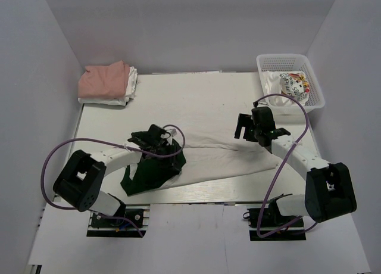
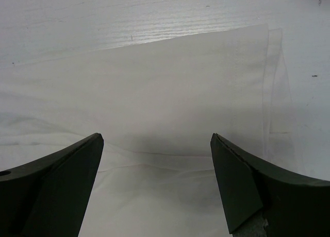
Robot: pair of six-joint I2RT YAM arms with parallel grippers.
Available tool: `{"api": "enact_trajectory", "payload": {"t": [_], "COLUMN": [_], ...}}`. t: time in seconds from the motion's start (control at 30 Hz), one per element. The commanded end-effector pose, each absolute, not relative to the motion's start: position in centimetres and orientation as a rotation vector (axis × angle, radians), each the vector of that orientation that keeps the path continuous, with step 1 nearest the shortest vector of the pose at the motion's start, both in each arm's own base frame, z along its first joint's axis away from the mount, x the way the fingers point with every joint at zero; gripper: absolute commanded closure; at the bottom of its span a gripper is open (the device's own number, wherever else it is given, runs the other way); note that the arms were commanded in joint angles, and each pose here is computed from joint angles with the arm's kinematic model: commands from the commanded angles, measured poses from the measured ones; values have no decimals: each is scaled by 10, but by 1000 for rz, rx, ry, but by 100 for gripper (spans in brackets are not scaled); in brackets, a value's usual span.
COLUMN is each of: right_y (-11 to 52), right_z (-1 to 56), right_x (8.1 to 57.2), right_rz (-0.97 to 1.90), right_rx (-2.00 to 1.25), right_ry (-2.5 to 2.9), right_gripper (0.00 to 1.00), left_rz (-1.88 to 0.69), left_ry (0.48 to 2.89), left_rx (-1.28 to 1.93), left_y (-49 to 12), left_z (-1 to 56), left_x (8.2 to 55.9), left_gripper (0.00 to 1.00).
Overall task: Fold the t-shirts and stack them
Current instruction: Fold the other side of the tshirt into a rectangle
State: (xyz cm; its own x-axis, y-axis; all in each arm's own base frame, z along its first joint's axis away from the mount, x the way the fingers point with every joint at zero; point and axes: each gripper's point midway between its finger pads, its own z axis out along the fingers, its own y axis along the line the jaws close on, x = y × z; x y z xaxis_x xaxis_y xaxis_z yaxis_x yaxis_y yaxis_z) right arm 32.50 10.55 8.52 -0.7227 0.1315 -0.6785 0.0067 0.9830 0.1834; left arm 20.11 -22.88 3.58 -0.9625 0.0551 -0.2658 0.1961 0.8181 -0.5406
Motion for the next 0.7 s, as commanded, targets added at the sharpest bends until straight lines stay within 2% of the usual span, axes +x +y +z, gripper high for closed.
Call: {"api": "enact_trajectory", "payload": {"t": [0.0, 0.07, 0.1, 0.2, 0.27, 0.3, 0.4, 0.47, 0.57, 0.6, 0.67], "right_y": [100, 99, 100, 99, 99, 98, 99, 100, 101, 100, 100], "right_z": [94, 90, 89, 85, 84, 83, 81, 81, 81, 82, 81], "right_x": [327, 325, 324, 322, 322, 322, 321, 322, 321, 322, 320], "right_rz": [197, 195, 197, 189, 184, 178, 176, 182, 180, 181, 179], "right_rx": [100, 108, 108, 96, 91, 89, 70, 59, 48, 48, 44], "right_ry": [2332, 2344, 2349, 2364, 2372, 2376, 2381, 2381, 2383, 2379, 2386], "right_gripper": [10, 10, 10, 10, 10, 10, 10, 10, 10, 10, 10], "left_rz": [-1072, -1081, -1087, -1114, -1109, -1129, -1211, -1230, -947, -774, -555], "left_ry": [2692, 2679, 2676, 2704, 2743, 2734, 2687, 2620, 2598, 2529, 2557], "left_rx": [378, 422, 444, 517, 574, 644, 823, 898, 751, 623, 421], "left_y": [-262, -271, -275, -289, -297, -305, -325, -333, -313, -296, -258], "left_z": [80, 90, 94, 96, 87, 92, 102, 121, 133, 144, 132], "left_x": [181, 172, 170, 154, 148, 141, 124, 122, 152, 178, 193], "left_gripper": [56, 56, 52, 33, 26, 15, 0, 0, 0, 0, 0]}}
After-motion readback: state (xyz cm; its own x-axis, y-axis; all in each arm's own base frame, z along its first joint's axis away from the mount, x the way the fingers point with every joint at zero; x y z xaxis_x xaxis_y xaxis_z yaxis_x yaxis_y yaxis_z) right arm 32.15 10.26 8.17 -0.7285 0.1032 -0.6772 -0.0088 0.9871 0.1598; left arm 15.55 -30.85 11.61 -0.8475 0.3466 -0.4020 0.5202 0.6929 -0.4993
